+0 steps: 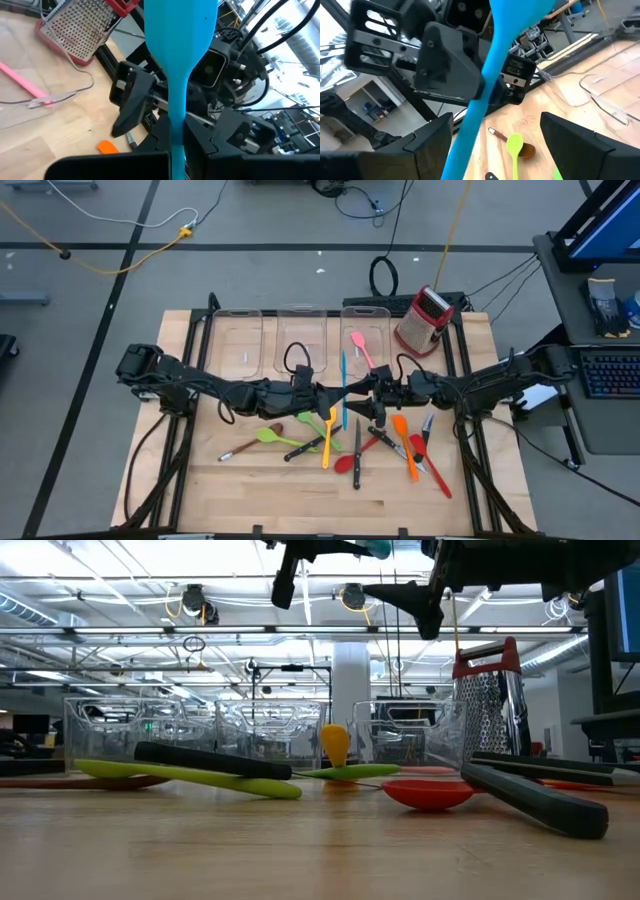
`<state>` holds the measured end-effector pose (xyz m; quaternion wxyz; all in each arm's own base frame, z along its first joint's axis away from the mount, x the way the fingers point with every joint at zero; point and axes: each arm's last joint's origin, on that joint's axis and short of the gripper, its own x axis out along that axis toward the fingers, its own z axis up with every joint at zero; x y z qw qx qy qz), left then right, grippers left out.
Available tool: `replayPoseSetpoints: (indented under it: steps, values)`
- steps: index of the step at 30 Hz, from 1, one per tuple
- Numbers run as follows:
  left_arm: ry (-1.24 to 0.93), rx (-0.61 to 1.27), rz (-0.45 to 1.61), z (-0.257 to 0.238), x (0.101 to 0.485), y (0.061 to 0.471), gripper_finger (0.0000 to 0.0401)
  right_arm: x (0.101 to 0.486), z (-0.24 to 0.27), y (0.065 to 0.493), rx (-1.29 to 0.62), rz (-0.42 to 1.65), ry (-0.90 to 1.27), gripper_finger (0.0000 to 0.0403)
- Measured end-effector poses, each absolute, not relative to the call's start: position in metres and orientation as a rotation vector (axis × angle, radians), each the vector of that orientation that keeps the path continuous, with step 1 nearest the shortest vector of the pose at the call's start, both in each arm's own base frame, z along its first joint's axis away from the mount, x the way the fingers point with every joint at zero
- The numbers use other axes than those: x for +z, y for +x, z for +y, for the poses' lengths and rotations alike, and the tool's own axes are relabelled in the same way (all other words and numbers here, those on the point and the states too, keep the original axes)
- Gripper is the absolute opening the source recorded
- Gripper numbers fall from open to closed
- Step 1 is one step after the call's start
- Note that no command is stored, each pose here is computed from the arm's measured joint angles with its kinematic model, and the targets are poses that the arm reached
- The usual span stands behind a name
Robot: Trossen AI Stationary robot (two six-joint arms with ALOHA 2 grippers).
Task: Pick & Place Kitchen Items
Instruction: Put the blue spatula into the right transparent bin
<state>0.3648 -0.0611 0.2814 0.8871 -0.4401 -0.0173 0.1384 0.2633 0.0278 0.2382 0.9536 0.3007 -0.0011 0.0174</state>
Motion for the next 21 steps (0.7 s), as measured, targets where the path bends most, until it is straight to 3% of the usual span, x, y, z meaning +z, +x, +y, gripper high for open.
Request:
replayPoseSetpoints:
  steps: [11,21]
  values:
    - [-0.896,0.309,-0.012,-0.061,0.278,0.364,0.0010,0.239,0.030,0.282,0.029,0.029,0.623,0.0281]
    - [-0.890,0.327,0.023,-0.060,0.275,0.364,0.0010,0.234,0.030,0.282,0.009,0.084,0.670,0.0219]
